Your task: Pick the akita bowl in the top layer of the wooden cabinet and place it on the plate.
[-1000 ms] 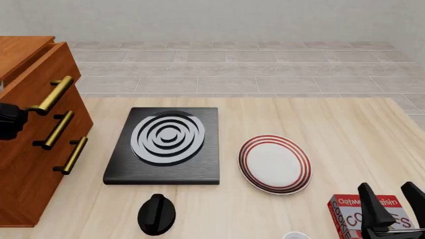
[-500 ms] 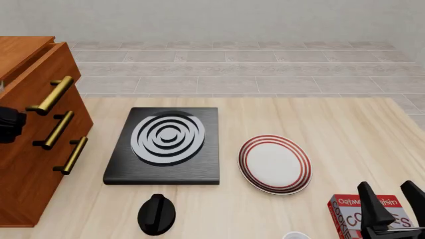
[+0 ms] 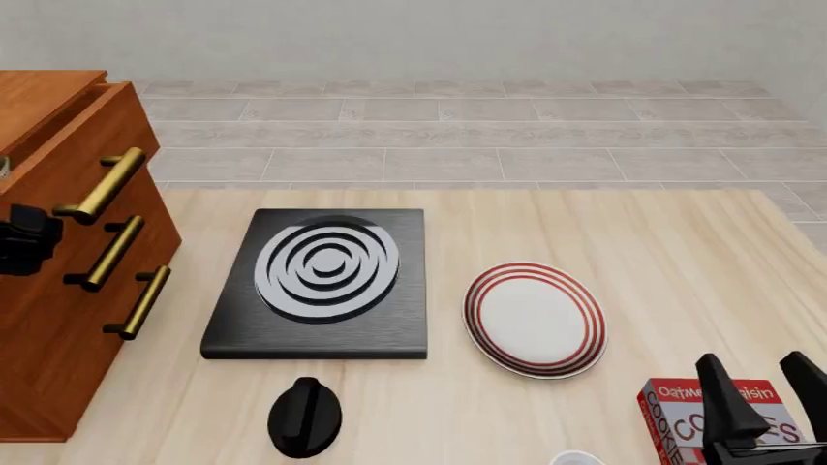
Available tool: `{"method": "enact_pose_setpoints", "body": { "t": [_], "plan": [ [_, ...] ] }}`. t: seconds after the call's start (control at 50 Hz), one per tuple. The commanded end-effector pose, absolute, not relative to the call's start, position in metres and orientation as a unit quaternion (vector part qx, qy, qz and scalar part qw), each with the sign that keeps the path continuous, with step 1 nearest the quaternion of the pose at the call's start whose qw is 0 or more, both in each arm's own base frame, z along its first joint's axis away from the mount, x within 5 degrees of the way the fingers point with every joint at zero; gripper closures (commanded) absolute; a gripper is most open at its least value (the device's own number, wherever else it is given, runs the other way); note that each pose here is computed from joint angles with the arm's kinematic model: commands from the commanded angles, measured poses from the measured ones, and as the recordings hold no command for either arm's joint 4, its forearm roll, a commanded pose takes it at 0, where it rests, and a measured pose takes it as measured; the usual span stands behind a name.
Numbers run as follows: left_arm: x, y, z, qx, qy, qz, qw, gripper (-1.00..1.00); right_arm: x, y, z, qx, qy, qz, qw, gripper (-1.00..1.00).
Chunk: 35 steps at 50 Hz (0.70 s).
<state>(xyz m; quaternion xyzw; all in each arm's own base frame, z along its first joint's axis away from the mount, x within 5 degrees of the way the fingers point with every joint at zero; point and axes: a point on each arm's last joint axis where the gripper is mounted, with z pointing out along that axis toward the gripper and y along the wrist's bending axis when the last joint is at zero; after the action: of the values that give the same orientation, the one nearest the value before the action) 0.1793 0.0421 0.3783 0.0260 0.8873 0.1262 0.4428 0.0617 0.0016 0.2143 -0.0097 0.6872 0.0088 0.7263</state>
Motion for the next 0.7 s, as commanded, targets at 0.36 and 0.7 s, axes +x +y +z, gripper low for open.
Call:
{"method": "enact_pose_setpoints", "body": {
  "t": [0.36,0.7],
  "plan": [
    [0.192,0.021,0.374,0.061,0.899,0.076,0.427,-1.00,0.063,0.002,0.214,-0.009,0.687,0.009,0.727,-1.00],
    [0.194,0.009,0.375,0.084,0.898,0.059,0.427,-1.00,0.061,0.002,0.214,-0.008,0.686,0.009,0.727,-1.00]
  ]
}}
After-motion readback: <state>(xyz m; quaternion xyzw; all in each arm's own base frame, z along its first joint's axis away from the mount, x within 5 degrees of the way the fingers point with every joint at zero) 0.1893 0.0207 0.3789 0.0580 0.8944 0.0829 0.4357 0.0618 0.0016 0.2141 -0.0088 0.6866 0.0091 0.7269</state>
